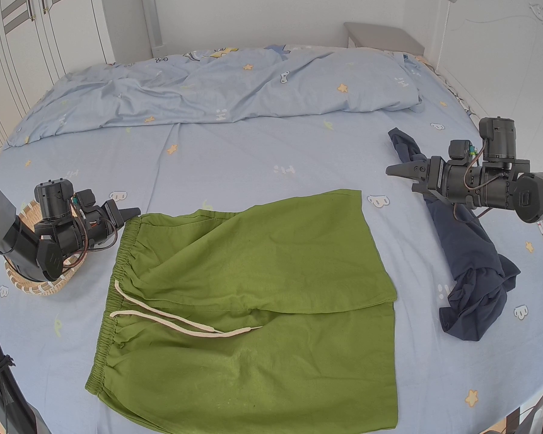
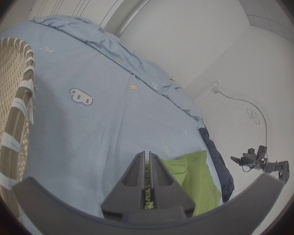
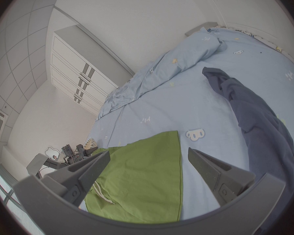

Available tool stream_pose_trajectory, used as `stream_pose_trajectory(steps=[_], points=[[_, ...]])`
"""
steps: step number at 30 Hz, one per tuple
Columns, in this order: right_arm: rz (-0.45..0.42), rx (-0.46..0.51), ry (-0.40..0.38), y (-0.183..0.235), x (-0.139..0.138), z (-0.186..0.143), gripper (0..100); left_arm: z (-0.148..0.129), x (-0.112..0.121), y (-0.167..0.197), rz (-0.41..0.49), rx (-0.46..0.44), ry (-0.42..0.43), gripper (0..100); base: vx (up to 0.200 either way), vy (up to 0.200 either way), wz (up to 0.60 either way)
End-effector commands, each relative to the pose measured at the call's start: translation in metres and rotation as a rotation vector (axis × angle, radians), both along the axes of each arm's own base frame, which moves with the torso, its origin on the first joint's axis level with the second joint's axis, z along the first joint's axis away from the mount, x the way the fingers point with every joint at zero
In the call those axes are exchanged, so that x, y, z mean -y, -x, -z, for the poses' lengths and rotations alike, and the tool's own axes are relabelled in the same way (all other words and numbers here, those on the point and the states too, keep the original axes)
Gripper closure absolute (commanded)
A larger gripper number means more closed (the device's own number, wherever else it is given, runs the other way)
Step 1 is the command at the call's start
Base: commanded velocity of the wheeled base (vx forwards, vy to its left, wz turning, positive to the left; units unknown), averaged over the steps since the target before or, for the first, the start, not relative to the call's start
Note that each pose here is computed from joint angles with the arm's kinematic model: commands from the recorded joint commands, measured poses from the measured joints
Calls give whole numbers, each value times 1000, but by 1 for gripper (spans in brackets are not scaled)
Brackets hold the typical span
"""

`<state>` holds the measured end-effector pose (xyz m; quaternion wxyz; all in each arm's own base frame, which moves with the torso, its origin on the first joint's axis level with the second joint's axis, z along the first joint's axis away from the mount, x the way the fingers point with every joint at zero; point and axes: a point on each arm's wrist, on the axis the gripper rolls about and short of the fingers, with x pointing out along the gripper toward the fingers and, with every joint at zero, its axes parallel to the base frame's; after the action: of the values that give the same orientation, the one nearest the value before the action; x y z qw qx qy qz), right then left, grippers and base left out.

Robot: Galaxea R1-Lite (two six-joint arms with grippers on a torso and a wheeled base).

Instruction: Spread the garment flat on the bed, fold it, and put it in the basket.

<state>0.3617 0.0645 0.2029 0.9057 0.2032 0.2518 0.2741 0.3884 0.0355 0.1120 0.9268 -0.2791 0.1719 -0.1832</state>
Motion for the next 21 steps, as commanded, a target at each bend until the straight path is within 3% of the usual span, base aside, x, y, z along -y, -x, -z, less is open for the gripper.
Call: stream_pose_trajectory(steps=[1, 11, 21], points=[[2, 17, -5, -1, 0, 1, 0, 2, -5, 1, -16, 6, 6, 100, 0, 0, 0], [7, 30, -15, -1, 0, 1, 0, 6, -24, -1, -71, 62, 16, 100, 0, 0, 0], [9, 32, -15, -2, 1, 1, 0, 12, -26, -5, -81, 52, 20, 100, 0, 0, 0]])
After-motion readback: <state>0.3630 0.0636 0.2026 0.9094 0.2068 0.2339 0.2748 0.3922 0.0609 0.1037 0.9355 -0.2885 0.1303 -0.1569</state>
